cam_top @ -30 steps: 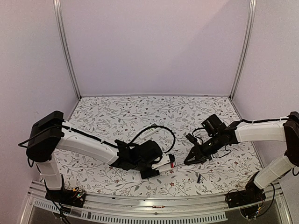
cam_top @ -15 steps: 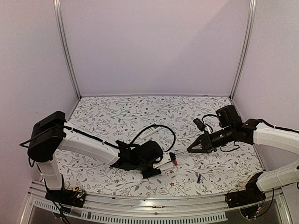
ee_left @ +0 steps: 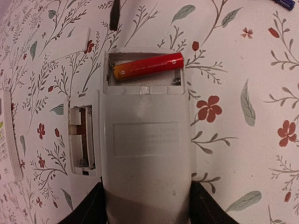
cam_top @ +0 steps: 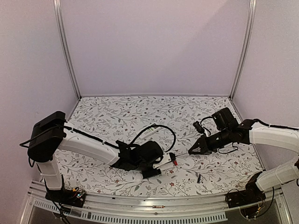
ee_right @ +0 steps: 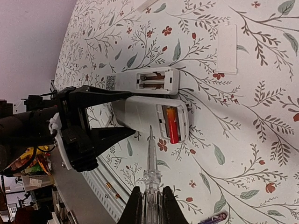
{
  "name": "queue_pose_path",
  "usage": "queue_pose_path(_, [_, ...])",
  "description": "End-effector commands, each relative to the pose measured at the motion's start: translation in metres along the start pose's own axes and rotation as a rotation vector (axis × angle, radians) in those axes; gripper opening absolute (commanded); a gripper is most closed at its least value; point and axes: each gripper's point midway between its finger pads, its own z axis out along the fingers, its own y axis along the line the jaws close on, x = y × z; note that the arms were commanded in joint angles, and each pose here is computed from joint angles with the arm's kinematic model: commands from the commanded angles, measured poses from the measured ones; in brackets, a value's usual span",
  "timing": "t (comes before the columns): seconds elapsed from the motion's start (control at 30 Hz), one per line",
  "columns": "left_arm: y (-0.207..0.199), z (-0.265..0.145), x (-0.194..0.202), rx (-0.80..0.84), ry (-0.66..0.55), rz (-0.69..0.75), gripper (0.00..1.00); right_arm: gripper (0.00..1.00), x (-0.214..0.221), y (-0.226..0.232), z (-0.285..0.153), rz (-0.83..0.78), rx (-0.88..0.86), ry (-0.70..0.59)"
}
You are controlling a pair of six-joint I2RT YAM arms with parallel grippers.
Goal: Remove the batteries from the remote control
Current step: Remove the battery from the remote control without the battery cover.
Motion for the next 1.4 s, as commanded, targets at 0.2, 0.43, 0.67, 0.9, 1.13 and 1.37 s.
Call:
queue_pose_path(0.2, [-0.031,0.018,0.116,0.089,0.373,0.103,0.42,0.0,-0.004,-0.016,0.016,-0.037,0.098,0.02])
queue_pose_path(0.43, [-0.031,0.018,0.116,0.092,0.374,0.105,0.42,0.0,-0.003,-0.018,0.028,-0.046,0.1,0.045])
queue_pose_path(0.67, [-0.032,0.018,0.117,0.093,0.376,0.106,0.42,0.0,-0.004,-0.023,0.035,-0.06,0.125,0.057])
queue_pose_path(0.9, [-0.032,0.018,0.116,0.095,0.373,0.106,0.42,0.0,-0.01,-0.016,0.046,-0.073,0.053,0.025])
queue_pose_path(1.13, [-0.032,0.018,0.116,0.095,0.374,0.108,0.41,0.0,-0.015,0.022,0.05,-0.044,-0.198,-0.014])
queue_pose_path(1.37, [-0.031,0.017,0.115,0.093,0.369,0.106,0.41,0.0,-0.025,0.024,0.038,-0.035,-0.22,-0.109])
